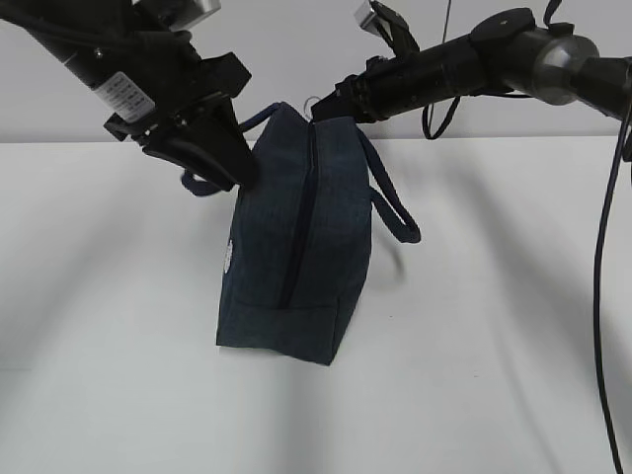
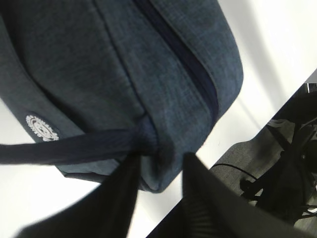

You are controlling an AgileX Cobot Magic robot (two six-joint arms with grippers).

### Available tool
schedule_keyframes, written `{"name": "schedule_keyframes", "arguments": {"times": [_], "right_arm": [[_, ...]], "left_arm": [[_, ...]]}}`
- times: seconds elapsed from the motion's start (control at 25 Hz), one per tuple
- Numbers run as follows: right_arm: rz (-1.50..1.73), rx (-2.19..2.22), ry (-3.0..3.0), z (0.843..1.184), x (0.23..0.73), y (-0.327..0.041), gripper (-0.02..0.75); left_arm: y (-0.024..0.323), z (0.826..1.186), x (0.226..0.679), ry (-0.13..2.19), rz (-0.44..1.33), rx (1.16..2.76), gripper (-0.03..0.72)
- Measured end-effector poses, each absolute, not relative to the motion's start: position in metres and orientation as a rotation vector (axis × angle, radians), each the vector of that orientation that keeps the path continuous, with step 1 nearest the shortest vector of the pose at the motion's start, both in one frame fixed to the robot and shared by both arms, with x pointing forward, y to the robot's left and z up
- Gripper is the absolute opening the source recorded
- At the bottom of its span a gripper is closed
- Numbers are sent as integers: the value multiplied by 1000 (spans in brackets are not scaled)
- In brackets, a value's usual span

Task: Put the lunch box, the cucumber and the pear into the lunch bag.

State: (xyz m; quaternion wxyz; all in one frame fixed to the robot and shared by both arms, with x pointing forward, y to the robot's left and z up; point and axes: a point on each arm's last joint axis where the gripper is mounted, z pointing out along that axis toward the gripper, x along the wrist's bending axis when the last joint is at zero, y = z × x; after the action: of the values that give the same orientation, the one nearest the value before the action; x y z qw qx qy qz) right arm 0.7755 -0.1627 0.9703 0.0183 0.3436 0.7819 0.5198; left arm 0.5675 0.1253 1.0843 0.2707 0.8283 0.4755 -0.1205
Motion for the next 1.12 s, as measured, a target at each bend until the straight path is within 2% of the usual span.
{"name": "schedule_keyframes", "arguments": {"times": [0.04,0.12,0.16,0.2,0.24,0.48,0.64,0.72,1.12], "right_arm": [[1614,1067,2428,970,776,-163,-16],[1615,1066,2431,970,775,-163,-16],[1616,1064,2435,970,775,-163,-16],[1617,1064,2437,970,775,-162,-16],[1617,1063,2440,970,775,-162,-16],[1612,1055,2451,970,774,-162,-16],[1610,1054,2454,970,774,-162,-16],[1610,1054,2454,970,774,-162,-16],[1607,1048,2460,970,774,-163,-16]], "left_arm": [[125,1085,567,1280,-327,2231,230],[126,1087,565,1286,-329,2227,459],[127,1089,565,1292,-326,2220,540],[129,1093,564,1298,-320,2210,594],[132,1096,563,1298,-308,2201,611],[158,1130,567,1411,-252,2016,554],[158,1142,584,1428,-153,1875,537],[154,1140,597,1427,-138,1849,524],[135,1084,678,1473,-136,1857,506]]}}
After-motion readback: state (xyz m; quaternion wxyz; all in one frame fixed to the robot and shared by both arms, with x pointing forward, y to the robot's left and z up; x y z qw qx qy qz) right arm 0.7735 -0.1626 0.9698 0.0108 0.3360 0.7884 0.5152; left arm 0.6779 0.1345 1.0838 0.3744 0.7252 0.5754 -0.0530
